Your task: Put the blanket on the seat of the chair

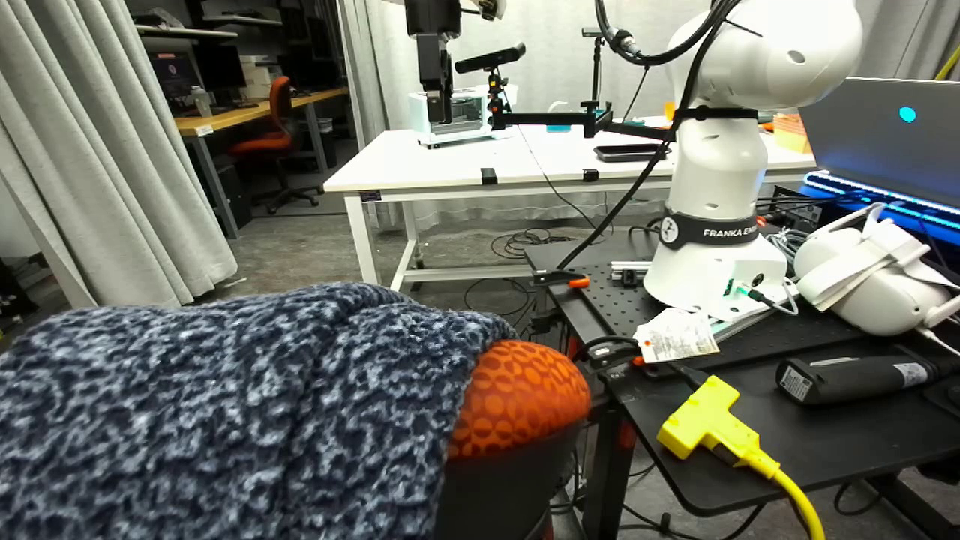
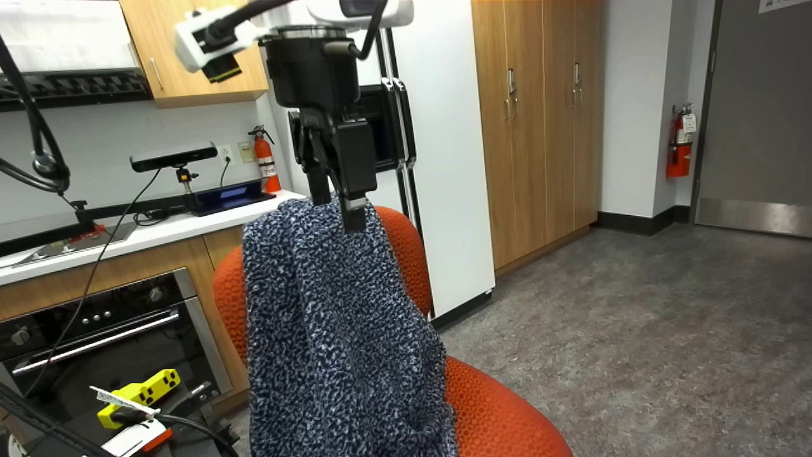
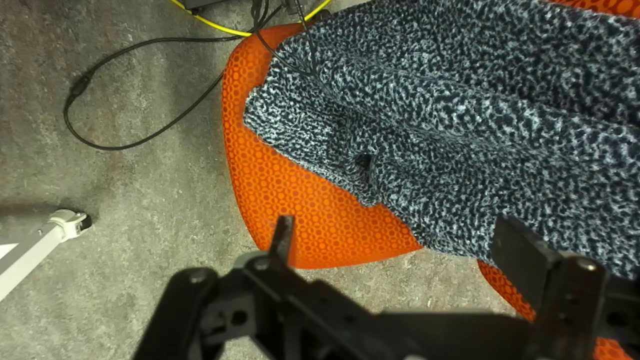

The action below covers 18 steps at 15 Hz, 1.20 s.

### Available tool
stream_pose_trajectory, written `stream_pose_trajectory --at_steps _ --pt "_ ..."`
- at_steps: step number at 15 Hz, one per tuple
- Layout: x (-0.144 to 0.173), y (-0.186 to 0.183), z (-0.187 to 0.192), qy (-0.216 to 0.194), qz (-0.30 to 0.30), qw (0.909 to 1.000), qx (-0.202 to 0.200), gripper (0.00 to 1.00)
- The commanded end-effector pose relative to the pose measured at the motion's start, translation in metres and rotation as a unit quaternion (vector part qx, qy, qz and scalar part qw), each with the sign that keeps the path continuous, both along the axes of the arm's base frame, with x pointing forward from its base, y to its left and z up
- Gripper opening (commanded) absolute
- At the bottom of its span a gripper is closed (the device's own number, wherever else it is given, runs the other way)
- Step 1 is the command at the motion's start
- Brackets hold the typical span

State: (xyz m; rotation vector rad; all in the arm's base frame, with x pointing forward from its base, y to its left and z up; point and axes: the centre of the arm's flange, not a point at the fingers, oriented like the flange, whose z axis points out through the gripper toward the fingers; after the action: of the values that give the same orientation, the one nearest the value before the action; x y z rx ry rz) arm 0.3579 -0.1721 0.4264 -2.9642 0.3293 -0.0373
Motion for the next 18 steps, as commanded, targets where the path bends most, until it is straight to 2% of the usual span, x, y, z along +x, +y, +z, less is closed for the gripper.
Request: stream_pose_trajectory --at_steps 1,8,15,16,18 --pt "0.000 0.000 0.000 0.000 0.000 1.0000 0.000 1.00" --pt "0.000 0.000 0.000 0.000 0.000 1.0000 0.000 1.00" --pt "0.004 -0.001 0.000 0.012 0.048 0.9983 -0.032 1.00" --pt "0.051 0.028 -0.024 0.014 0.065 0.9970 -0.040 1.00" --pt "0.064 0.053 -0.036 0.008 0.089 0.9951 -0.041 1.00"
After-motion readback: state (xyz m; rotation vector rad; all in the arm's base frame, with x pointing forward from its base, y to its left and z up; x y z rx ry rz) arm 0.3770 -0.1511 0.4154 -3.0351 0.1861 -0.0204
